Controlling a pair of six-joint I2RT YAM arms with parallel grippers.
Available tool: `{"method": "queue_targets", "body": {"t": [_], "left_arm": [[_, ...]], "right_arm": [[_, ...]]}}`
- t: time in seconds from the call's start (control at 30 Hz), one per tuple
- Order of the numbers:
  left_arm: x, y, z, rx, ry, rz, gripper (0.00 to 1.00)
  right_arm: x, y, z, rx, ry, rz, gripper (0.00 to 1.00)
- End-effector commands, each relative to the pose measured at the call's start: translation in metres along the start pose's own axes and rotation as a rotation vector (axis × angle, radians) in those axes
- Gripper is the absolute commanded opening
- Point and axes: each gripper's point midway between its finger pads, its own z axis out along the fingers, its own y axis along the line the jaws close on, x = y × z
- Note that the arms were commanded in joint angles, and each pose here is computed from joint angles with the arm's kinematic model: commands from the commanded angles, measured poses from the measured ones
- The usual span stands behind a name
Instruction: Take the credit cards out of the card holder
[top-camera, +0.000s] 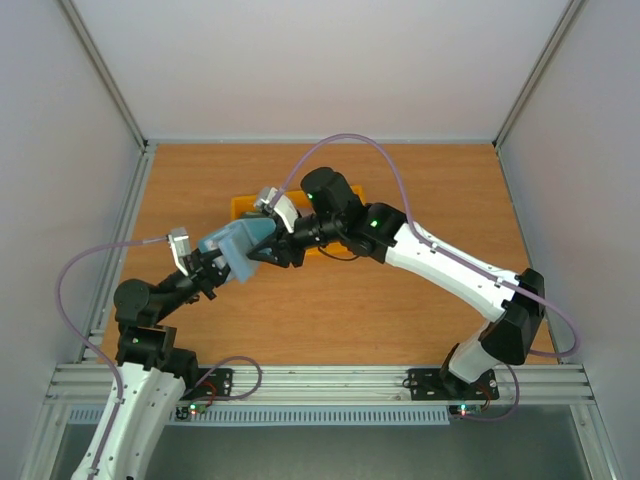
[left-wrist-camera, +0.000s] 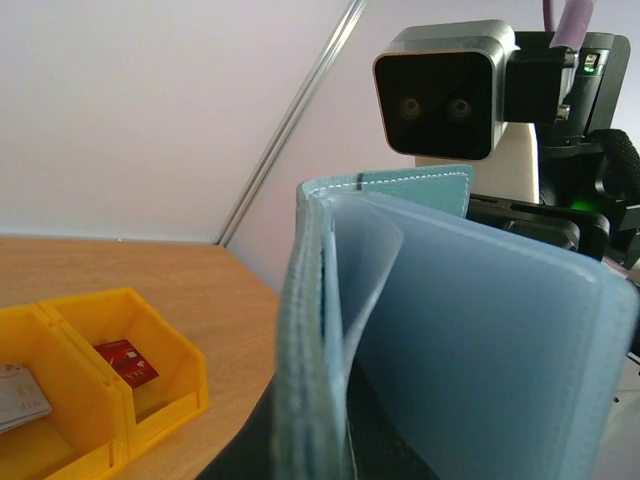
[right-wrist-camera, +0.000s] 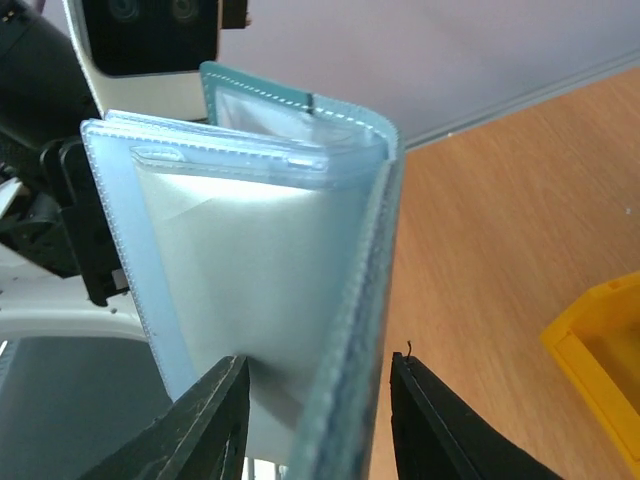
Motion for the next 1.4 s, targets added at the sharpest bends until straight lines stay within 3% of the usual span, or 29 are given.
{"method": "queue_targets", "body": {"t": [0.0,0.17,0.47,0.7,0.77,0.9,1.03,1.13,1.23,1.37], "left_arm": [[-0.008,-0.015,0.0,0.066,-0.025,0.057,0.0],[-0.006,-0.017,0.0,0.078,-0.021,0.05,0.0],[-0.007,-0.02,-0.001,0.089,-0.02,0.046,0.0],[-0.009,-0.025,-0.001,0.103,-0.019,0.05,0.01],[-0.01,-0.026,-0.001,0.105,-0.018,0.052,0.0],[-0.019,-0.015,0.0,0.022,-0.044,0.033,0.0],[-0.023,-0.002,-0.001,-0.058,-0.064,0.041,0.0],[-0.023,0.0,0.0,-0.059,-0.067,0.025,0.0],[-0.022,0.0,0.0,-0.056,-0.065,0.021,0.0],[-0.021,-0.001,0.001,-0.042,-0.06,0.017,0.0]], "right_arm": [[-0.018,-0.007,0.004,0.051,-0.047,0.014,0.41],[-0.017,-0.013,0.007,0.074,-0.038,0.036,0.39],[-0.019,-0.008,-0.001,0.069,-0.035,0.013,0.03],[-0.02,-0.026,-0.023,0.057,-0.075,0.089,0.01],[-0.018,-0.029,-0.028,0.042,-0.074,0.104,0.07],[-0.019,-0.022,-0.041,0.028,-0.082,0.07,0.43],[-0.024,-0.017,-0.036,0.133,-0.087,-0.032,0.58],[-0.022,-0.006,-0.019,0.12,-0.071,-0.073,0.84],[-0.018,-0.008,-0.009,0.127,-0.056,-0.076,0.84],[-0.02,-0.016,-0.002,0.147,-0.049,-0.068,0.76]]}}
